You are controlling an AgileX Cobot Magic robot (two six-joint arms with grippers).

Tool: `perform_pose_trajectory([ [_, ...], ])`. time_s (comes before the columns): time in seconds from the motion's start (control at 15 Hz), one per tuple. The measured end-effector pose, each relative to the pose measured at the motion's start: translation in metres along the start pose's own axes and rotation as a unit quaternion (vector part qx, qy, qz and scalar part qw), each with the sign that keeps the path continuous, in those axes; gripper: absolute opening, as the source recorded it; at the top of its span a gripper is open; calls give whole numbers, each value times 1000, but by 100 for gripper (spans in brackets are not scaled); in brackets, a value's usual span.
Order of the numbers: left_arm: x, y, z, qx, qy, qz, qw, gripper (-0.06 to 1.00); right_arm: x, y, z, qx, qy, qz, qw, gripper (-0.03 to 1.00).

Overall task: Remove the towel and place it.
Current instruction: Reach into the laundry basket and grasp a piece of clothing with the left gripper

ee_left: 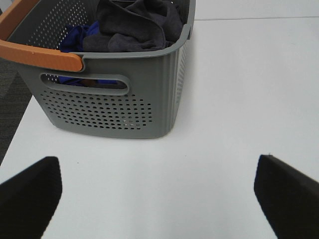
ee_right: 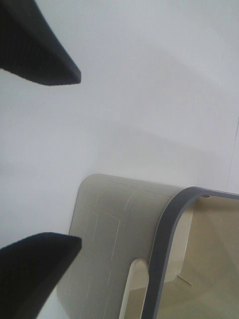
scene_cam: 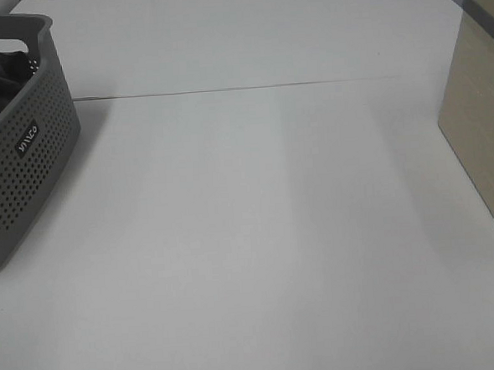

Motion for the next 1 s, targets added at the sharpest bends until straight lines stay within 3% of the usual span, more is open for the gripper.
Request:
perform_pose_trajectory([
  [1.0, 0, 0, 0, 0, 0, 0, 1000, 99, 0, 0, 0, 0, 0, 0, 1000, 79],
])
Point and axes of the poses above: a point on each arm's last joint axis where the gripper is mounted, x pointing out along that axis toward the gripper, y along the wrist's bending axis when the last joint is at zero, z = x × y, the point moved 2 cm from there along x, pointing out along that axis toward the gripper, and after that the axes turned 6 degrees about -x, right-handed, at the moved point
